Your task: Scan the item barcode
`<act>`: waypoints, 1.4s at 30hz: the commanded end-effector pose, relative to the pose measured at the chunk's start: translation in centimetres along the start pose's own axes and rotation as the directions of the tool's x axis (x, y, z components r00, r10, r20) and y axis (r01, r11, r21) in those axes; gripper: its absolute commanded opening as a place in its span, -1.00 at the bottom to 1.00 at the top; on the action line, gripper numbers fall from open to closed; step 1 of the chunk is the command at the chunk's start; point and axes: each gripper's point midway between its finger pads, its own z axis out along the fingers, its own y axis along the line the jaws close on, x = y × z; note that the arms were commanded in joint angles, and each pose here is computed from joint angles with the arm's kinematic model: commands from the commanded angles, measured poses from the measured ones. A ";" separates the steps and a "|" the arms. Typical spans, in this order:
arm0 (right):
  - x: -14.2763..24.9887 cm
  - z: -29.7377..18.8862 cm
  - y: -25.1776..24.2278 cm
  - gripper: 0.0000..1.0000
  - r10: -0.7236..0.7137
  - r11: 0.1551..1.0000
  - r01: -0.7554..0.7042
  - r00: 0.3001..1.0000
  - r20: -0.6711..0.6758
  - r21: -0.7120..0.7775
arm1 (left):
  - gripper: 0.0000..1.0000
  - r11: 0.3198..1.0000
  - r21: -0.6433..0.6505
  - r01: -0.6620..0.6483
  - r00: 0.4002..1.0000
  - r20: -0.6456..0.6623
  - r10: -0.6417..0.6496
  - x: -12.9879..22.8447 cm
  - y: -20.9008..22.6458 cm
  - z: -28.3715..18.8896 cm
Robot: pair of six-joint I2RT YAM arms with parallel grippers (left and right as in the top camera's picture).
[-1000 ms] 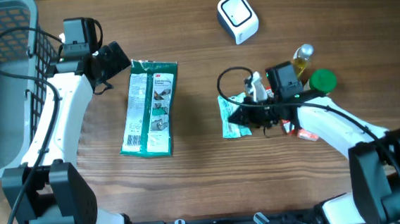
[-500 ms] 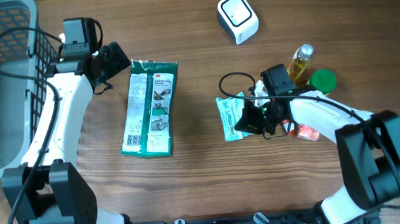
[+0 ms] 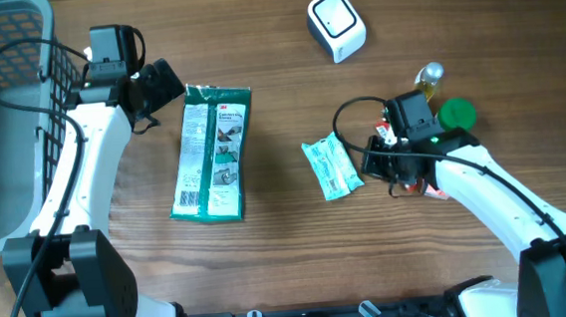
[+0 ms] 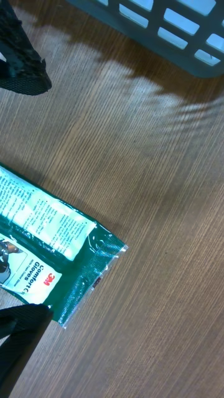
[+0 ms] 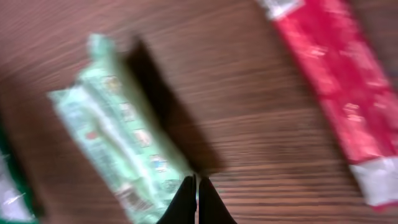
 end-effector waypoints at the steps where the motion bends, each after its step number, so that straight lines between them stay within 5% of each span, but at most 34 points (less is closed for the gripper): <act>1: -0.2 0.3 -1.6 -0.90 0.051 0.996 -0.053 0.998 0.035 0.069 | 1.00 1.000 -0.006 0.000 1.000 0.017 0.000 -0.5 0.1 -0.3; 20: 4.4 4.8 -0.3 -0.89 0.150 0.988 -0.145 0.985 -0.080 0.060 | 1.00 1.000 -0.006 0.000 1.000 0.017 0.000 -0.5 0.1 -0.3; 28: 9.0 6.1 7.3 -0.86 -0.020 0.988 -0.009 0.983 -0.184 -0.157 | 1.00 1.000 -0.006 0.001 1.000 0.017 -0.001 -0.5 0.1 -0.3; 37: 10.5 5.1 10.4 -0.68 -0.097 0.962 0.033 0.969 -0.228 -0.273 | 1.00 1.000 -0.006 0.000 1.000 0.017 0.000 -0.5 0.1 -0.3; 42: 7.7 2.0 11.2 -0.56 -0.142 0.958 0.116 0.986 -0.083 -0.262 | 1.00 1.000 -0.006 0.001 1.000 0.017 -0.001 -0.5 0.1 -0.3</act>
